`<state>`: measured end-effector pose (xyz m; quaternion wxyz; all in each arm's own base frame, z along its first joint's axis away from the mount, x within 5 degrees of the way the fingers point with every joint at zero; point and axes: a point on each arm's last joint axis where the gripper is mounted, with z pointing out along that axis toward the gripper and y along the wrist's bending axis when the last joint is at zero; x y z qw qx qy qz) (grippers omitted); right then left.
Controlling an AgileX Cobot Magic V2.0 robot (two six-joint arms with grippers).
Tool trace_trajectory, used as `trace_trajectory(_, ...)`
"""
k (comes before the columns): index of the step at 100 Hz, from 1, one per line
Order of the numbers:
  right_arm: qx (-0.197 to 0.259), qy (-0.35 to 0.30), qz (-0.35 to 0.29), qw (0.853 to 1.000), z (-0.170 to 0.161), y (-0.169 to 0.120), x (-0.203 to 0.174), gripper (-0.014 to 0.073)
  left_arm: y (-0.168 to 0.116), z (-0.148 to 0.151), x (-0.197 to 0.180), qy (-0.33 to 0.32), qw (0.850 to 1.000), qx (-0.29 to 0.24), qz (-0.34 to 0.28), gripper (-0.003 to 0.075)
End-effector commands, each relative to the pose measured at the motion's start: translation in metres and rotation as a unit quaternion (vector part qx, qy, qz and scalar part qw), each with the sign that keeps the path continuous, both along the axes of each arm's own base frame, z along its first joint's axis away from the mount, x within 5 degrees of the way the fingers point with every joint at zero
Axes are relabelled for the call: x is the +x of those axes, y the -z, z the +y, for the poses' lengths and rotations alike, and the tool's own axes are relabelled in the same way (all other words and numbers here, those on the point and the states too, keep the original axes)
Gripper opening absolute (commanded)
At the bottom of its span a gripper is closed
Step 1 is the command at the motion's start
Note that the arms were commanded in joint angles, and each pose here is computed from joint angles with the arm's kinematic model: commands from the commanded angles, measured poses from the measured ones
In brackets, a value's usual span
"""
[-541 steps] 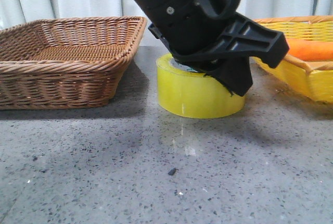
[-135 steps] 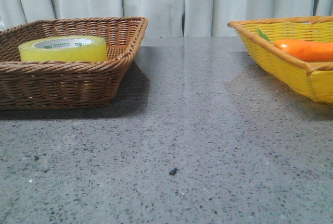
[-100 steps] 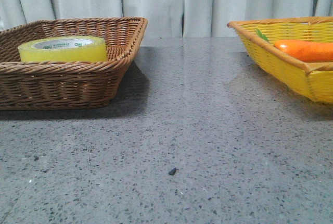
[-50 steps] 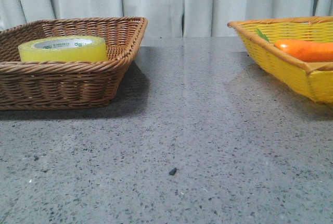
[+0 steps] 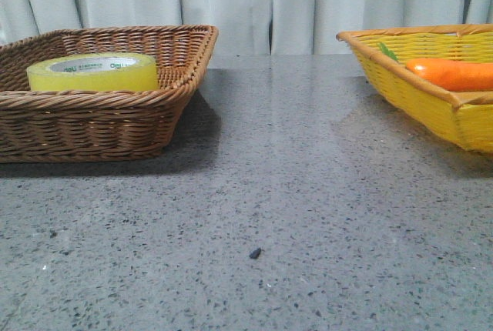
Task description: Transfer tape with both arms
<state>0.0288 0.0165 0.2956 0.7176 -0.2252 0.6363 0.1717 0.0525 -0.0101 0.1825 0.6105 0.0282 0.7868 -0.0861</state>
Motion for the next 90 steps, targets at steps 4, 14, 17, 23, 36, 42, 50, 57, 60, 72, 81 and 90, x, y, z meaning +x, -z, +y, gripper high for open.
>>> trace_trajectory(4, 0.013, -0.001, -0.041, 0.999, 0.003, -0.002, 0.003, -0.0074, -0.003, 0.0, -0.001, -0.003, 0.999, -0.01, -0.032, -0.0021)
trace_trajectory(14, 0.021, 0.013, -0.059, 0.998, 0.007, 0.014, 0.01, -0.0074, -0.003, 0.0, -0.001, -0.003, 0.999, -0.01, -0.032, -0.0021)
trace_trajectory(17, 0.024, 0.023, -0.066, 0.997, 0.008, 0.021, 0.012, -0.0074, -0.003, 0.0, -0.001, -0.003, 0.999, -0.01, -0.032, -0.0021)
trace_trajectory(23, 0.045, 0.038, -0.092, 0.994, 0.008, 0.028, 0.015, -0.0074, -0.003, 0.0, -0.001, -0.003, 0.999, -0.01, -0.032, -0.0021)
trace_trajectory(36, 0.109, 0.094, -0.127, 0.981, 0.002, 0.05, 0.02, -0.0074, -0.003, 0.0, -0.001, -0.003, 0.999, -0.01, -0.032, -0.0021)
trace_trajectory(42, 0.128, 0.122, -0.135, 0.975, -0.002, 0.058, 0.022, -0.0074, -0.003, 0.0, -0.001, -0.003, 0.999, -0.01, -0.032, -0.0021)
trace_trajectory(50, 0.113, 0.163, -0.109, 0.974, -0.005, 0.062, 0.025, -0.0074, -0.003, 0.0, -0.001, -0.003, 0.999, -0.01, -0.032, -0.0021)
trace_trajectory(57, 0.101, 0.192, -0.09, 0.972, -0.008, 0.067, 0.027, -0.0074, -0.003, 0.0, -0.001, -0.003, 0.999, -0.01, -0.032, -0.0021)
trace_trajectory(60, 0.095, 0.204, -0.078, 0.971, -0.009, 0.07, 0.028, -0.0074, -0.003, 0.0, -0.001, -0.003, 0.999, -0.01, -0.032, -0.0021)
trace_trajectory(72, 0.068, 0.25, -0.007, 0.966, -0.013, 0.084, 0.031, -0.0074, -0.003, 0.0, -0.001, -0.003, 0.999, -0.01, -0.032, -0.0021)
trace_trajectory(81, 0.05, 0.275, 0.05, 0.959, -0.016, 0.096, 0.029, -0.0074, -0.003, 0.0, -0.001, -0.003, 0.999, -0.01, -0.032, -0.0021)
trace_trajectory(90, 0.037, 0.295, 0.1, 0.95, -0.018, 0.107, 0.027, -0.0074, -0.003, 0.0, -0.001, -0.003, 0.999, -0.01, -0.033, -0.0021)
